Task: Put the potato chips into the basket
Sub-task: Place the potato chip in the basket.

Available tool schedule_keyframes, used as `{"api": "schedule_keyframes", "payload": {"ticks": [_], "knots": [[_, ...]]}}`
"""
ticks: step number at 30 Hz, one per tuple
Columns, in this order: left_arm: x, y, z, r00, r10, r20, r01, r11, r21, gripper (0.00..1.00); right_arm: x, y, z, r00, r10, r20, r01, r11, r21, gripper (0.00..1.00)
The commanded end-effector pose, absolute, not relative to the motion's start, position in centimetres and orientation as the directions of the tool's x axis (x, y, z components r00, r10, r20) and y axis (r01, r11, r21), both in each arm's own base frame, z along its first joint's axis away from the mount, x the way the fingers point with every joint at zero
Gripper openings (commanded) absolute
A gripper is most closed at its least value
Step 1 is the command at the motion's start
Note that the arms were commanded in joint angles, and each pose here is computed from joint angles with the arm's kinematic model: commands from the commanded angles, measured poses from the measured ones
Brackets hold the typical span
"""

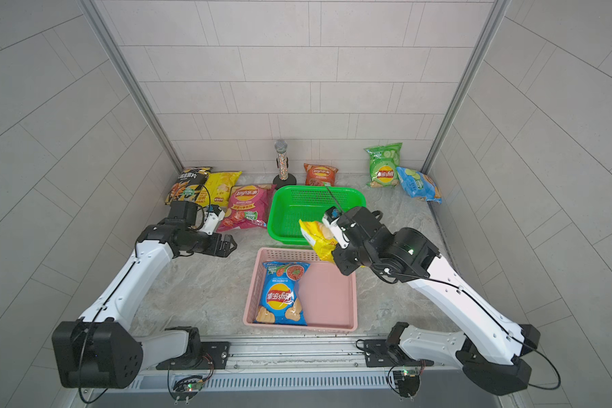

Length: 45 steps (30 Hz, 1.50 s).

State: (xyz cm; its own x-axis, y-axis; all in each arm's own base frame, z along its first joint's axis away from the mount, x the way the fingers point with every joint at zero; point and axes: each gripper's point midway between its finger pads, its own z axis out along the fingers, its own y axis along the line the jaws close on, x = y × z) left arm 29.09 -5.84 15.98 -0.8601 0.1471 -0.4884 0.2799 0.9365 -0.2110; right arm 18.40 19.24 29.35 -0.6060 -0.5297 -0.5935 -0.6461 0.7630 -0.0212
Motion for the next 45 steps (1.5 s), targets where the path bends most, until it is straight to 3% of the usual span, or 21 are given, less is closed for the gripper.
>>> {"api": "schedule_keyframes", "payload": {"ticks": [1,9,17,31,45], "knots": [[28.8,-5.7,15.6,-0.866,0.155,-0.475,0.283,0.935,-0.212,1.00,17.3,19.9,26.7,-0.493,-0.738,-0.460,-0.742,0.633,-0.221,0.00],[28.7,-5.7,15.4,-0.869,0.156,-0.470,0.283,0.935,-0.214,1.00,17.1,21.0,24.0,-0.261,-0.944,-0.200,-0.784,0.328,-0.527,0.00],[28.8,-5.7,15.4,-0.869,0.154,-0.470,0.281,0.936,-0.213,1.00,16.9,20.0,23.1,-0.162,-0.983,-0.089,-0.748,0.181,-0.639,0.00],[28.8,-5.7,15.3,-0.873,0.153,-0.464,0.279,0.935,-0.217,1.00,15.5,21.3,20.2,-0.067,-0.998,-0.014,-0.736,0.059,-0.674,0.00],[28.8,-5.7,15.4,-0.871,0.153,-0.467,0.279,0.936,-0.214,1.00,16.2,21.1,18.4,-0.106,-0.992,0.062,-0.685,0.028,-0.728,0.00]]}}
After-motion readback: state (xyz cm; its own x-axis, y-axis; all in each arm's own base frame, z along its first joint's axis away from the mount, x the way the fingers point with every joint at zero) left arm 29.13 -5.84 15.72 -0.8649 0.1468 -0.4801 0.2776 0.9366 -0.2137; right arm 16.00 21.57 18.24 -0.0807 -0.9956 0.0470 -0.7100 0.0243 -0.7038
